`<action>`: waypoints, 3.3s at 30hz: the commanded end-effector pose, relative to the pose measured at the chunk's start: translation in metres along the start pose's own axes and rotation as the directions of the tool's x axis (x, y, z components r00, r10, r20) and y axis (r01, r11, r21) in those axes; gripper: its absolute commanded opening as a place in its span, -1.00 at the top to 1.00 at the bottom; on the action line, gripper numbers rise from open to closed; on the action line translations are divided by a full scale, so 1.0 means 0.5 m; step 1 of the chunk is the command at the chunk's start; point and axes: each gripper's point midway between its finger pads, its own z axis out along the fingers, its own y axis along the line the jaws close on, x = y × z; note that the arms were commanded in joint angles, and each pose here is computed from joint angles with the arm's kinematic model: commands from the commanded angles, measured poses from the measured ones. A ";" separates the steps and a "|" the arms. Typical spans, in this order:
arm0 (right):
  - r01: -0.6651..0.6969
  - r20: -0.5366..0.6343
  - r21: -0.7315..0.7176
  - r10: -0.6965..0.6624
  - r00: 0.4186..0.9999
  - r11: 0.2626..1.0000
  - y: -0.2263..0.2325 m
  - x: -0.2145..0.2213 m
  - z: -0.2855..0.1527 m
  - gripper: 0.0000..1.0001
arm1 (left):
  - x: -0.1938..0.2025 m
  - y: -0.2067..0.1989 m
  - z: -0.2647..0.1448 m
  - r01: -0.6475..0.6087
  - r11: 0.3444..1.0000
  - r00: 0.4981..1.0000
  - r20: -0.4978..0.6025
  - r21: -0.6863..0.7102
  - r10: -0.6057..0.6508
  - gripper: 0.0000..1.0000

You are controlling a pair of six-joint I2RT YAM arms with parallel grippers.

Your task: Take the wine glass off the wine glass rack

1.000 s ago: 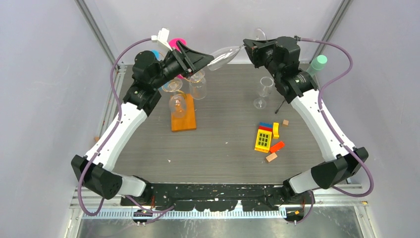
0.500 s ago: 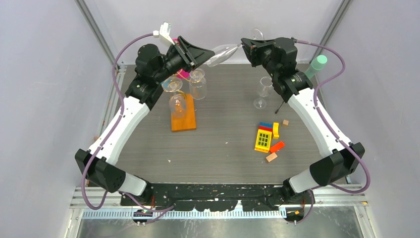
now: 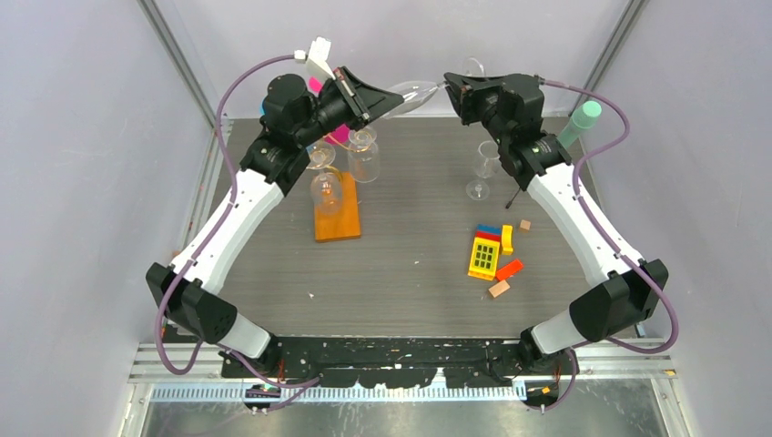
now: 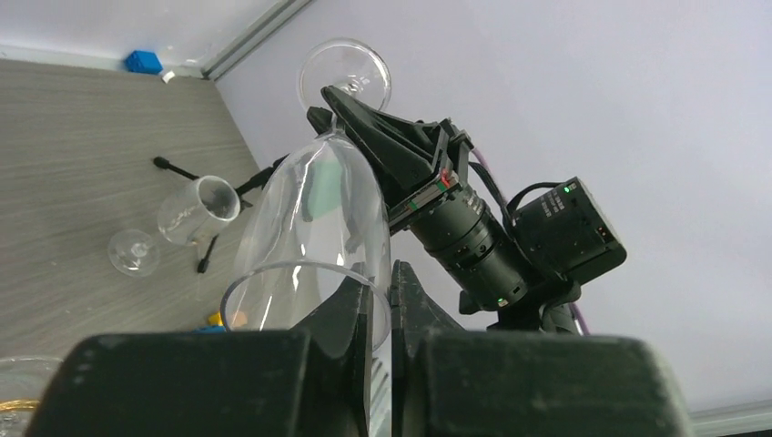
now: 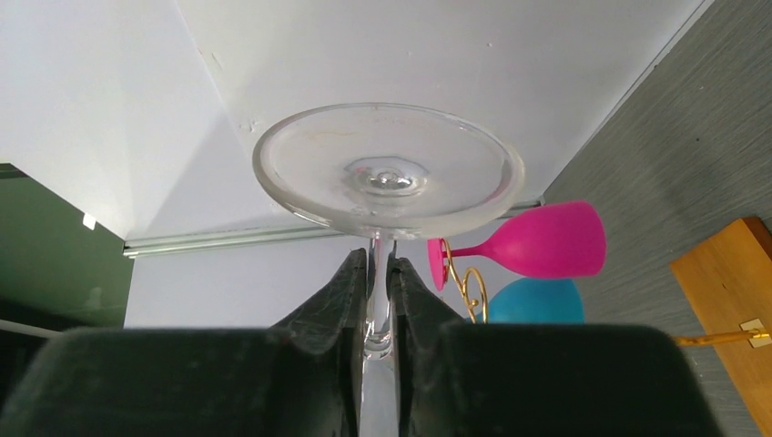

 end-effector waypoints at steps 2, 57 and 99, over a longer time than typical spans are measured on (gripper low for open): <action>0.081 -0.090 -0.070 -0.088 0.992 0.994 0.034 0.041 -0.045 0.29 | -0.042 -0.044 -0.001 -0.229 0.973 0.972 0.063 0.017 0.227 1.00; 0.642 0.138 0.382 -0.728 0.672 0.665 -0.121 -0.175 -0.253 -0.29 | 0.399 0.306 -0.076 -0.775 0.555 0.426 -0.899 -0.304 0.101 0.99; 0.890 -0.642 0.098 -0.655 0.398 0.445 -0.314 0.085 -0.210 -0.39 | 0.010 -0.029 -0.131 -0.806 0.436 0.568 -0.314 -0.400 0.761 -0.75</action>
